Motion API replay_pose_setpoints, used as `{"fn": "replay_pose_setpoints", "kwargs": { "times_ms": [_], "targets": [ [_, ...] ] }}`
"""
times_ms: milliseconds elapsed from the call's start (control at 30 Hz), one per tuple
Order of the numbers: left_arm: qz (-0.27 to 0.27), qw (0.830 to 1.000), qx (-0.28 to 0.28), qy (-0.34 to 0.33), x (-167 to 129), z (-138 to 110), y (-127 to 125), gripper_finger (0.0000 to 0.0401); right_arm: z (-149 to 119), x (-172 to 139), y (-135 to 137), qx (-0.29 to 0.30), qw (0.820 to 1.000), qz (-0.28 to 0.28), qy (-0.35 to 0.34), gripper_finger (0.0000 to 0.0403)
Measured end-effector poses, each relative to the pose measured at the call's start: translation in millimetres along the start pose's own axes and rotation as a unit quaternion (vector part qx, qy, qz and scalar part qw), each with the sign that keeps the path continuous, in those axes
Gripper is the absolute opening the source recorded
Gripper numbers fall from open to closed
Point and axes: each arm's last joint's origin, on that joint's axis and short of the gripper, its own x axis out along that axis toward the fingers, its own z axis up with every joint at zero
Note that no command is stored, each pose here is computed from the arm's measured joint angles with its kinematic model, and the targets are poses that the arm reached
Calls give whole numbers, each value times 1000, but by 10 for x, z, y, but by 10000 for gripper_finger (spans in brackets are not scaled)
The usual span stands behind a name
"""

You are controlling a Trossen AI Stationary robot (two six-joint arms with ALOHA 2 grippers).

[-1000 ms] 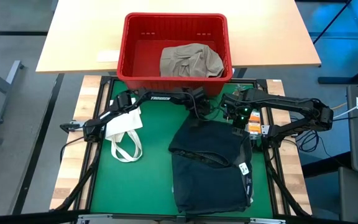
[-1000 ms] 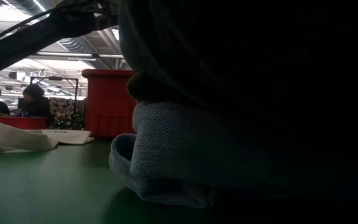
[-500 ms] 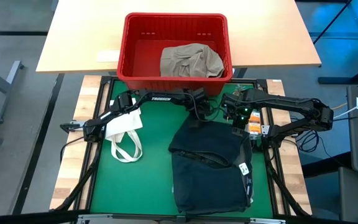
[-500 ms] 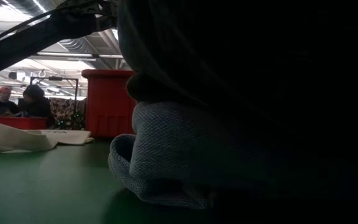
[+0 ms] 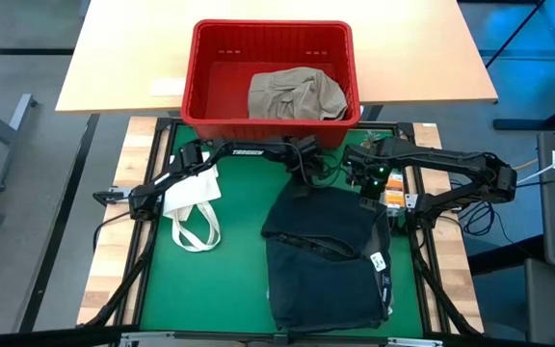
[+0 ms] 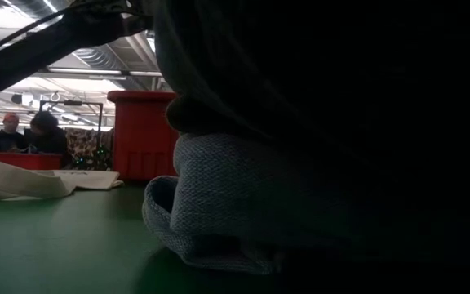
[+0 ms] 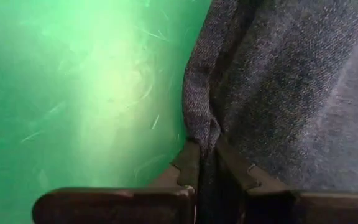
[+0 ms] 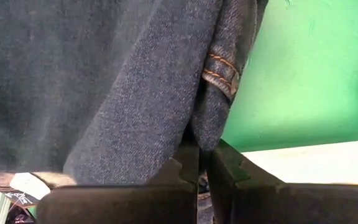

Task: Fold Laundry from Bin
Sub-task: Fold the dark blue jeans

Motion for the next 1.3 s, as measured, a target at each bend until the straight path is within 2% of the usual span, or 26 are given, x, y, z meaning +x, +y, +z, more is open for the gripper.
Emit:
{"fn": "replay_pose_setpoints", "kwargs": {
  "times_ms": [167,500,667,900,1100,1300],
  "targets": [
    [28,1000,7,-6,-245,99,-82,19,10,-104,27,-14,1000,-1,-2,12],
    [76,997,26,-5,-667,246,-344,19,84,-507,132,-38,998,-8,-47,12],
    [100,994,31,-18,-1007,314,-464,19,40,-666,176,-57,997,-14,-58,12],
    [160,986,37,-27,-1454,356,-616,18,38,-909,207,-64,991,-74,-96,12],
    [181,982,30,-53,-1758,384,-733,18,24,-1119,264,-68,986,-96,-122,12],
    [173,981,52,-73,-1916,426,-1010,18,-48,-1214,430,-94,984,-92,-117,12]
  ]
}}
